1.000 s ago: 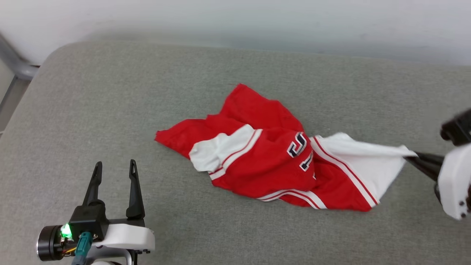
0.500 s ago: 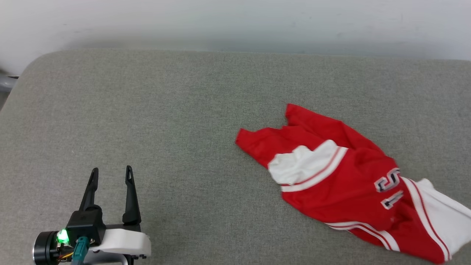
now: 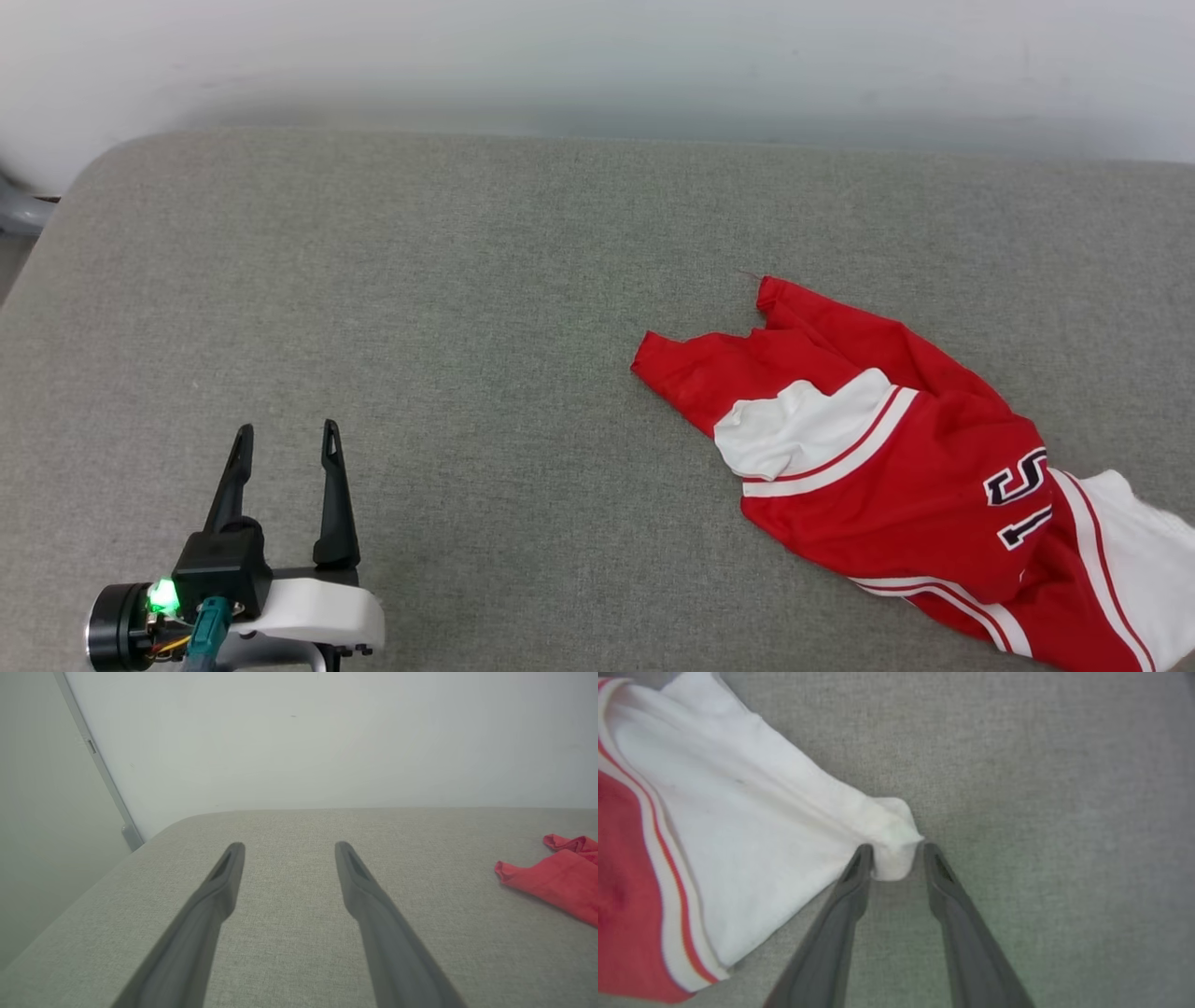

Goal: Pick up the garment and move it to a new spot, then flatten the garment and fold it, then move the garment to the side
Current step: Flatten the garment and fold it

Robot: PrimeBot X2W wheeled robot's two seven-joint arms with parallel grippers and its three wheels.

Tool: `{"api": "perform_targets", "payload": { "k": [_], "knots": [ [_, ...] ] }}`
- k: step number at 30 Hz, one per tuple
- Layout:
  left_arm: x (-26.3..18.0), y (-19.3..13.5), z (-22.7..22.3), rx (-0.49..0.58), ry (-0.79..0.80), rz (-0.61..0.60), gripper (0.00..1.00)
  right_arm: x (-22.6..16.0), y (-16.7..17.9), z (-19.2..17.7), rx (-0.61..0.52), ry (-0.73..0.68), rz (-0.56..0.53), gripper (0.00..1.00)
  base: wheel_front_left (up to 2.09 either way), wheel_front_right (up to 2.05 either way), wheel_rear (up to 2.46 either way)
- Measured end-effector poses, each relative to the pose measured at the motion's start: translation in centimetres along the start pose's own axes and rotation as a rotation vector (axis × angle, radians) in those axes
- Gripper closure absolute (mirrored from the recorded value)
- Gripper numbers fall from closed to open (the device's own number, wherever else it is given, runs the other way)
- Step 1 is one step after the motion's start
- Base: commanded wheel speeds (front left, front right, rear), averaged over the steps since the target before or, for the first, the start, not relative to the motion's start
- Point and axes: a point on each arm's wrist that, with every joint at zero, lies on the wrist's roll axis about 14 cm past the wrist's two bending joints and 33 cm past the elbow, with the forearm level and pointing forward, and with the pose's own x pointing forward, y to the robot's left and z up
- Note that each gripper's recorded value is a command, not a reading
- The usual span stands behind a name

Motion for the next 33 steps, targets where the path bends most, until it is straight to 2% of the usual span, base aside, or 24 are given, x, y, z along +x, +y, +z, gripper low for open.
{"api": "perform_targets", "payload": {
  "k": [8, 16, 21, 25, 30, 33],
  "knots": [
    [-0.2, -0.4, 0.8, 0.008, -0.024, -0.021, 0.00, -2.3, 2.1, 11.9, -0.028, -0.527, 0.043, 0.00, 0.00, 0.00, 0.00],
    [-0.3, -1.8, 2.0, 0.000, -0.060, -0.079, 0.00, -6.1, 7.9, 17.4, -0.055, -0.855, 0.134, 0.00, 0.00, 0.00, 0.00],
    [0.9, -3.3, 4.5, -0.002, -0.141, -0.167, 0.00, -8.4, 11.7, 17.4, -0.058, -0.949, 0.171, 0.00, 0.00, 0.00, 0.00],
    [2.7, -5.0, 6.5, 0.001, -0.198, -0.278, 0.00, -9.6, 13.7, 17.0, -0.072, -0.959, 0.177, 0.00, 0.00, 0.00, 0.00],
    [5.6, -8.9, 9.1, 0.068, -0.211, -0.452, 0.00, -10.6, 14.7, 17.1, -0.073, -0.965, 0.173, 0.00, 0.00, 0.00, 0.00],
    [6.5, -12.2, 9.3, 0.078, -0.154, -0.577, 0.00, -10.8, 14.7, 17.0, -0.064, -0.965, 0.164, 0.00, 0.00, 0.00, 0.00]
  ]
}}
